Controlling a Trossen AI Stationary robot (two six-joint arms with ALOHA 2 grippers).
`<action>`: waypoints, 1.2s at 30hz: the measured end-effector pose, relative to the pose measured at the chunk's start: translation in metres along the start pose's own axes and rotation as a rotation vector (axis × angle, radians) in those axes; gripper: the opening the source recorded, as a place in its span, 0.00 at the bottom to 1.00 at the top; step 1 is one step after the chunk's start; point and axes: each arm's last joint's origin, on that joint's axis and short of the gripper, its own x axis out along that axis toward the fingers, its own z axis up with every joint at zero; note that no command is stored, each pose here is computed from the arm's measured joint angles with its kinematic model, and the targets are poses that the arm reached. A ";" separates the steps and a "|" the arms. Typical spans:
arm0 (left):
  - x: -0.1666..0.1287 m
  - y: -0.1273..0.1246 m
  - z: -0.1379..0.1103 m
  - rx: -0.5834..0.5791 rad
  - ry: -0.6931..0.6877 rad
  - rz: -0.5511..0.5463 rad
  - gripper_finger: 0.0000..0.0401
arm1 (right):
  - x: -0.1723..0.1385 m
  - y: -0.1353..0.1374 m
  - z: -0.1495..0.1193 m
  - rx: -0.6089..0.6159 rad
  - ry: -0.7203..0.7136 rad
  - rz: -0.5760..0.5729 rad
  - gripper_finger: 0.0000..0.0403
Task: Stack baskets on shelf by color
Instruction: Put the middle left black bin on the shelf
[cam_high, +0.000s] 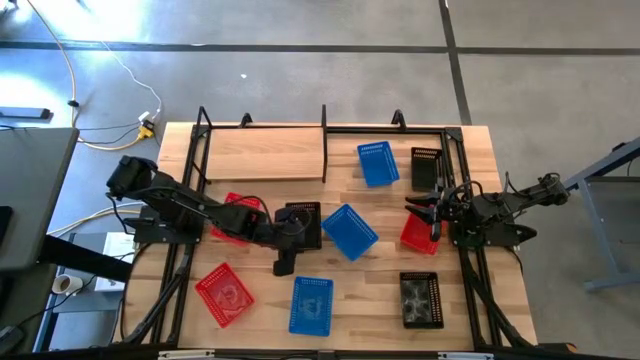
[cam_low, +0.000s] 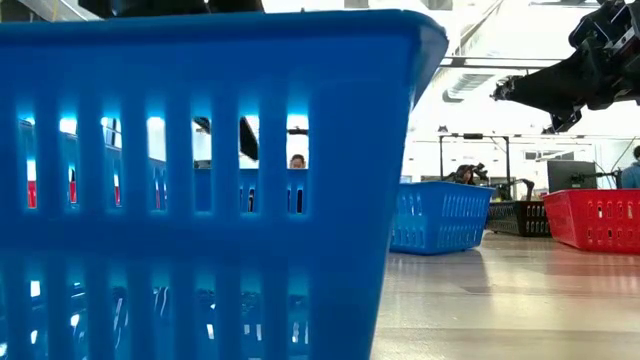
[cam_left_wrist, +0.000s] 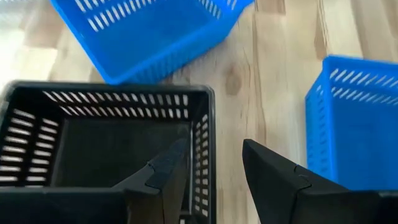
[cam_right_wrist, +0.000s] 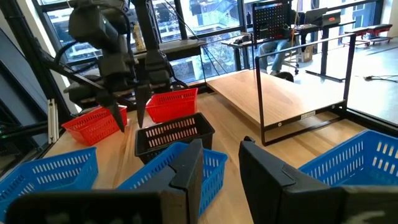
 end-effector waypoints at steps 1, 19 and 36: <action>0.002 0.000 -0.001 0.001 0.011 -0.003 0.36 | 0.000 0.000 0.000 0.000 0.000 0.000 0.23; 0.031 -0.001 -0.018 -0.038 0.135 0.015 0.32 | 0.000 0.000 0.000 0.000 0.000 0.000 0.23; 0.027 0.000 -0.019 -0.104 0.147 0.030 0.01 | 0.000 0.000 0.000 0.000 0.000 0.000 0.23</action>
